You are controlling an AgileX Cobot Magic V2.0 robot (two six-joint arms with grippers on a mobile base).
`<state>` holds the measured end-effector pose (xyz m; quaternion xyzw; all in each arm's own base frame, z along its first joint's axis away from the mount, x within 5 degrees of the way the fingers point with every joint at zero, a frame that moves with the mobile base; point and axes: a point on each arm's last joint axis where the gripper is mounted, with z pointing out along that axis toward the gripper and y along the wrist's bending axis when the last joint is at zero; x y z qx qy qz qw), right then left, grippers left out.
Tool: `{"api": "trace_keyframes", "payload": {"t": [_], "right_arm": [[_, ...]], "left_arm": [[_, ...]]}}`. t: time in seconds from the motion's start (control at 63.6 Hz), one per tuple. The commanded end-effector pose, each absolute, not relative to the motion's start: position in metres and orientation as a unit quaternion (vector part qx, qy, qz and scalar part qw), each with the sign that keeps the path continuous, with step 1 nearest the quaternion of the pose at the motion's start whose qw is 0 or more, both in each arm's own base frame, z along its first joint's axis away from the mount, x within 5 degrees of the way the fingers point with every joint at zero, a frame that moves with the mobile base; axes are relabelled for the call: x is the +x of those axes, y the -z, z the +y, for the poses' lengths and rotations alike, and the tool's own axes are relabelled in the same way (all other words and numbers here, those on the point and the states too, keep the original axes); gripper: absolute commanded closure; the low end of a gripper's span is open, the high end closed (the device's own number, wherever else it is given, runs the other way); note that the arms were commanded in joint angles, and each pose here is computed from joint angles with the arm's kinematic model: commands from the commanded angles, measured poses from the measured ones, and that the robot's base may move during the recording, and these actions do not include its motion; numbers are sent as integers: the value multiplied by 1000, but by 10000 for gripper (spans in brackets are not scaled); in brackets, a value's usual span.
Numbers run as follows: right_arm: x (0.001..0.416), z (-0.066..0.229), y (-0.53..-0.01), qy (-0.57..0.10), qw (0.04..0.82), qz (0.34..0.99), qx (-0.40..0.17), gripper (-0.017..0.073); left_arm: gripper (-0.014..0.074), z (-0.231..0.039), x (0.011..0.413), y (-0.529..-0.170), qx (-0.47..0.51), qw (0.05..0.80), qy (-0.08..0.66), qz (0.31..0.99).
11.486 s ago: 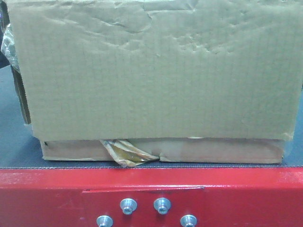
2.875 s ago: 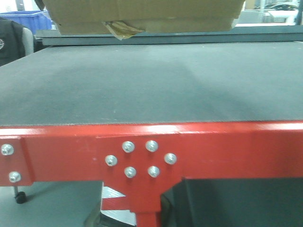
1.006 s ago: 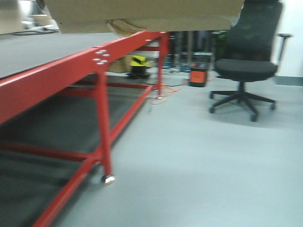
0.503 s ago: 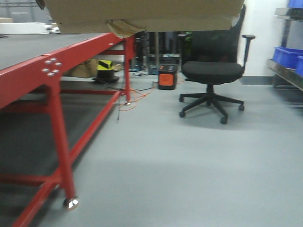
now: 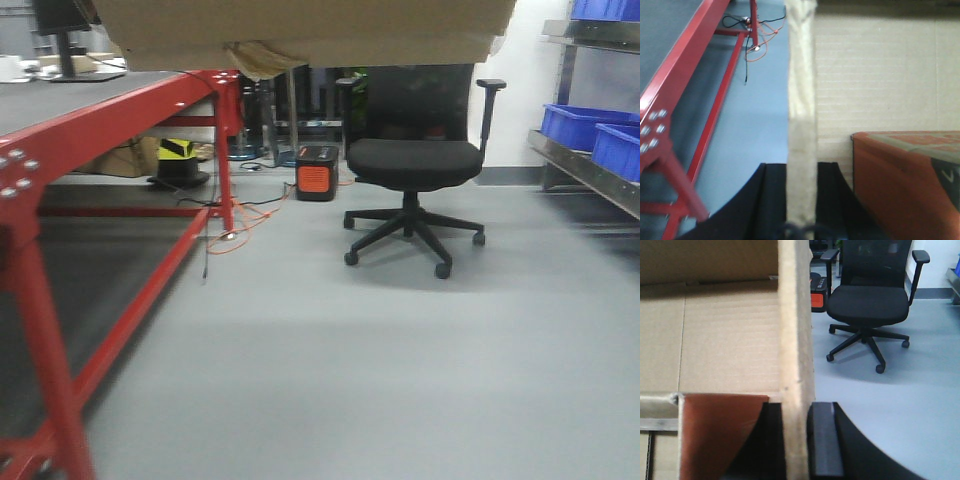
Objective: Stack two boxes on right shelf middle
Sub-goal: 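Hold the box stack and drive the base away from the table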
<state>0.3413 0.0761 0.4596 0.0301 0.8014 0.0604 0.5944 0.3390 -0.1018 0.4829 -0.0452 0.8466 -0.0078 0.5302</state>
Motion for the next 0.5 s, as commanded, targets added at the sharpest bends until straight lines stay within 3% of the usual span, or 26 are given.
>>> {"api": "trace_keyframes", "payload": {"t": [0.0,0.487], "right_arm": [[333,73,-481,-70,640,765,25,721],[333,73,-481,-70,640,765,25,721]], "left_arm": [[705,-96,334,-492,-48,547,-1,836],[705,-96,334,-492,-48,547,-1,836]]}}
